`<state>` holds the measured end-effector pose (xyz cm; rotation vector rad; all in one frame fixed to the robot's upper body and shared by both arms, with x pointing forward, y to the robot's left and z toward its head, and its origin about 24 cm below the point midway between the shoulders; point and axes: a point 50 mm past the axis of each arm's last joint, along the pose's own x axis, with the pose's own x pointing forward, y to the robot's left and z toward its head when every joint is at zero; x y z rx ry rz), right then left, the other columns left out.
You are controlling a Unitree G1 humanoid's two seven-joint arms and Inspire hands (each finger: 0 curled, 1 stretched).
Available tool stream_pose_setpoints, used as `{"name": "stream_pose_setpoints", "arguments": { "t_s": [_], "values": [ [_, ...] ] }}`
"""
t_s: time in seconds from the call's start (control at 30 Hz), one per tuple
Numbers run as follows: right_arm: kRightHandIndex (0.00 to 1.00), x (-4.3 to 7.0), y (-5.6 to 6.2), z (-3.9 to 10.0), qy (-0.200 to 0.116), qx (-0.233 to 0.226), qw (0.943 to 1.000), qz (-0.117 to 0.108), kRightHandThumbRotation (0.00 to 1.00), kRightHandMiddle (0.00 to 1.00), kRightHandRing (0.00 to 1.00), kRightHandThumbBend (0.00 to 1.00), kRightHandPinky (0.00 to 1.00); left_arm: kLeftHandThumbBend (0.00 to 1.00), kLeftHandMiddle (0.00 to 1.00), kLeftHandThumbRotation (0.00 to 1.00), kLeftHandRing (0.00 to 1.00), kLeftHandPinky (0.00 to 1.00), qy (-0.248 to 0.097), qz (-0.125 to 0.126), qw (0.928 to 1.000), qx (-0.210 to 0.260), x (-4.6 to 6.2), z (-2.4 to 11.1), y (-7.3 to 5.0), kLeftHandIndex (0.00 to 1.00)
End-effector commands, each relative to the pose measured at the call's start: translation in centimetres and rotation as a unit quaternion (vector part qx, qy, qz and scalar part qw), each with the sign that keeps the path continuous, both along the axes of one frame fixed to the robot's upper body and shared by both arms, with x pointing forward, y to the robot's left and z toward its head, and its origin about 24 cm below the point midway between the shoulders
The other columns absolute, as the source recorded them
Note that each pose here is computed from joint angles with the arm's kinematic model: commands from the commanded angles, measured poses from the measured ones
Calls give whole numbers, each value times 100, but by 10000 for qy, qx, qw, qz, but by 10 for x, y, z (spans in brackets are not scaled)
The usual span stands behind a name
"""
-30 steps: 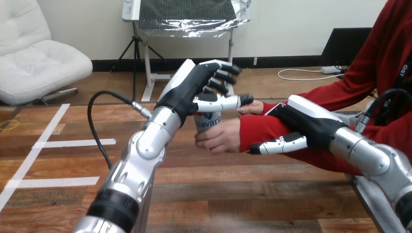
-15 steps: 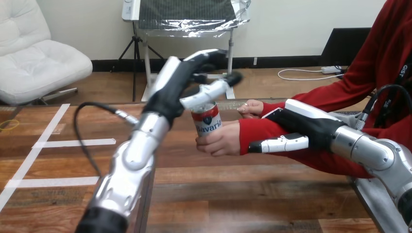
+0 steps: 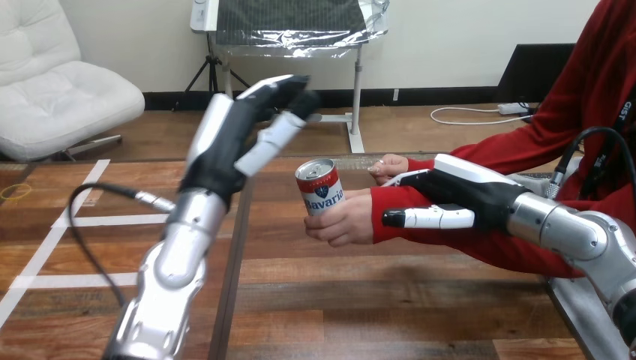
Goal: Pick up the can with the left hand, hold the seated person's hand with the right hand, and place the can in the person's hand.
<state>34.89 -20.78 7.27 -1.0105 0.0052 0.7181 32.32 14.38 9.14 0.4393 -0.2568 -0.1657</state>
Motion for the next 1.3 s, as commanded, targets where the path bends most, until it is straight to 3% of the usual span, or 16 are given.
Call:
{"name": "stream_pose_setpoints", "arguments": {
  "t_s": [0.0,0.67,0.97,1.27],
  "values": [
    [91,6,15,21,-338,238,9987,303,100,87,83,100,73,65,81,100,85,85,-629,45,9979,-151,-4,25,5,77],
    [93,-1,12,18,-447,160,9985,278,100,90,86,100,72,71,79,100,81,84,-668,221,9970,-307,-28,17,23,74],
    [90,-5,14,15,-750,674,9948,-135,100,89,85,99,72,68,77,100,80,84,-770,231,9958,-440,-42,11,27,72],
    [90,-13,19,14,-1005,1543,9812,-571,100,90,87,86,74,62,76,100,77,80,-862,269,9939,-641,-56,4,32,70]
  ]
}}
